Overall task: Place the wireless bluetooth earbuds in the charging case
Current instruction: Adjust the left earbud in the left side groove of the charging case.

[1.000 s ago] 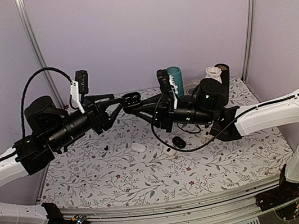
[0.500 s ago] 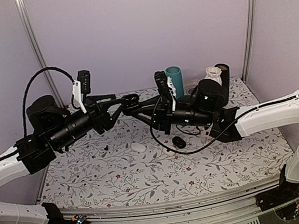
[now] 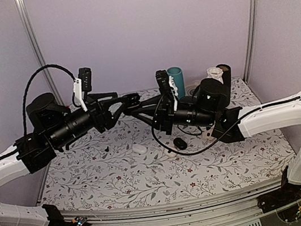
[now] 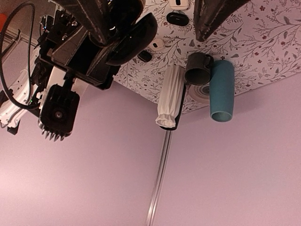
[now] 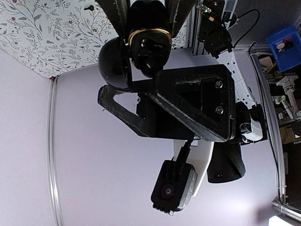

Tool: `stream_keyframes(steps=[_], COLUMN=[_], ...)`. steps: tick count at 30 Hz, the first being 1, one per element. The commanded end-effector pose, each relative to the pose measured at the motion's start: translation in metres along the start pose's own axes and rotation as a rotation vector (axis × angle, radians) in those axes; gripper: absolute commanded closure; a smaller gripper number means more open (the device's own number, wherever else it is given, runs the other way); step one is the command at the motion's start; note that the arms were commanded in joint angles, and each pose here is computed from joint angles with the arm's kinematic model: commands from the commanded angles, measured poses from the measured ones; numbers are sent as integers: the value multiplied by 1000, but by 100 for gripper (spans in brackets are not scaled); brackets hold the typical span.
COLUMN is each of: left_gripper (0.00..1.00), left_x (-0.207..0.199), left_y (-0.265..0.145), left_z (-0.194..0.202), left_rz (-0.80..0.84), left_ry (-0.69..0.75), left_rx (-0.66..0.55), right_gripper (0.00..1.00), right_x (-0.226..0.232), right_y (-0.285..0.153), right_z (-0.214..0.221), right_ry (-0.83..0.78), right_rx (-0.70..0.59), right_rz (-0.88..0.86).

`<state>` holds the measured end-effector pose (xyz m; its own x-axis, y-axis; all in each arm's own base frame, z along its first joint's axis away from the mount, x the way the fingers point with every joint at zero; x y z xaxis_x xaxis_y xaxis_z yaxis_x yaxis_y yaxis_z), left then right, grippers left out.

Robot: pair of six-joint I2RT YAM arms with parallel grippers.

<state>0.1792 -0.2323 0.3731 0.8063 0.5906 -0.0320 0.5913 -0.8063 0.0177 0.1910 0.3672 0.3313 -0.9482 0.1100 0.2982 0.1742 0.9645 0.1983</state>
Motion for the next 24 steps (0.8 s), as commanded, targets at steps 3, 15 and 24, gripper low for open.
stream_keyframes(steps=[3, 15, 24], left_gripper=[35, 33, 35], left_x=[-1, 11, 42], left_y=[3, -22, -33], left_z=[-11, -27, -8], left_rz=[42, -80, -303], left_ry=[9, -30, -126], left_rx=[-22, -114, -25], right_gripper=[97, 97, 97], right_x=[8, 6, 6], right_y=[-1, -4, -6], right_z=[-23, -23, -21], right_ry=[-2, 14, 13], right_rx=[-65, -66, -62], right_rz=[-17, -22, -13])
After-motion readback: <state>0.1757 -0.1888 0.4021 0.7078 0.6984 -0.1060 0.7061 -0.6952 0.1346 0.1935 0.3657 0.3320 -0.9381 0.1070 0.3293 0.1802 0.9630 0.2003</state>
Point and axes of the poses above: each gripper's point midway between its finger pads, its own y axis out along the fingers, its own x axis along the line the jaws close on, z = x × y, the point moved 9 cm from there along -y, back along the fingers, and after that the axes turned 12 degrees about y, right-handed, at the moved point
